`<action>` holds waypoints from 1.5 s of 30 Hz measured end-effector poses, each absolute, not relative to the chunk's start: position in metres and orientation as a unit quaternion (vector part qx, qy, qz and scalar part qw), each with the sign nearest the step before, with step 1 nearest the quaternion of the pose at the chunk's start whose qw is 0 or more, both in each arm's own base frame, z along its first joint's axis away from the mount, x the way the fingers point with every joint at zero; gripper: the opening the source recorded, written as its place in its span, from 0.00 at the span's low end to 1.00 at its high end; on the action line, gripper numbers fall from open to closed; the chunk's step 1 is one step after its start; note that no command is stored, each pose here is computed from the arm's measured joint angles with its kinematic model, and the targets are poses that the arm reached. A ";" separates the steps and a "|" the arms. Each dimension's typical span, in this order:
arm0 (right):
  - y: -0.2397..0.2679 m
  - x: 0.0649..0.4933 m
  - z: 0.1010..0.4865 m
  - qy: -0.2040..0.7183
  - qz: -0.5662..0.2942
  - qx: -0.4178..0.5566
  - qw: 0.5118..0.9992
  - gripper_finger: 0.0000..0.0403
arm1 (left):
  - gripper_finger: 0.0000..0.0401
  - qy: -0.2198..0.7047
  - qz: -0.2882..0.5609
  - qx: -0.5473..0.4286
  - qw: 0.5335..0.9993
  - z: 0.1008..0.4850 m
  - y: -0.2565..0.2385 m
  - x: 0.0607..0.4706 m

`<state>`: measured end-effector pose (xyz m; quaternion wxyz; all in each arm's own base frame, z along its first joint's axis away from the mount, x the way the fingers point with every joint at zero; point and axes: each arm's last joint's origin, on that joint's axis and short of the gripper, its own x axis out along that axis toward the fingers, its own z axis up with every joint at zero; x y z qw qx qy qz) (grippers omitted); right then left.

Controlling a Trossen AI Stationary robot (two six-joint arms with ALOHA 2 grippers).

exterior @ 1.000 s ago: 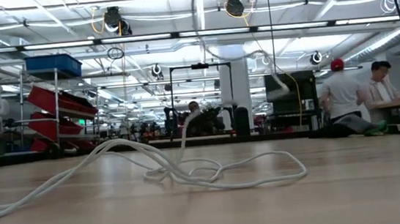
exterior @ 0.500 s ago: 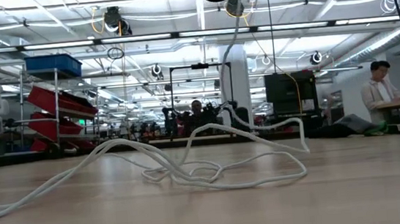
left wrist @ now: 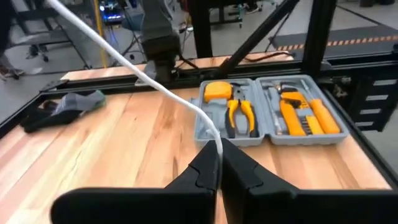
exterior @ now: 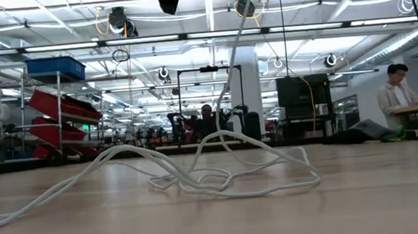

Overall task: Coil cords
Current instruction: Uncoil the white cable wire from the spool

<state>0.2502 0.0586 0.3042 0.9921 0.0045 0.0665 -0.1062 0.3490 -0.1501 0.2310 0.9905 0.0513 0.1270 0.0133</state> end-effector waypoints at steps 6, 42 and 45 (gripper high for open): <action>0.060 0.243 0.310 0.060 -0.099 0.005 0.993 0.00 | 0.03 0.140 -0.047 0.047 0.988 0.229 -0.156 0.347; 0.068 0.203 0.325 0.092 0.135 -0.014 0.986 0.00 | 0.44 0.199 -0.086 -0.034 0.976 0.258 -0.162 0.312; 0.076 0.201 0.328 0.071 0.203 -0.032 0.976 0.00 | 0.52 0.186 -0.069 -0.027 0.980 0.263 -0.165 0.307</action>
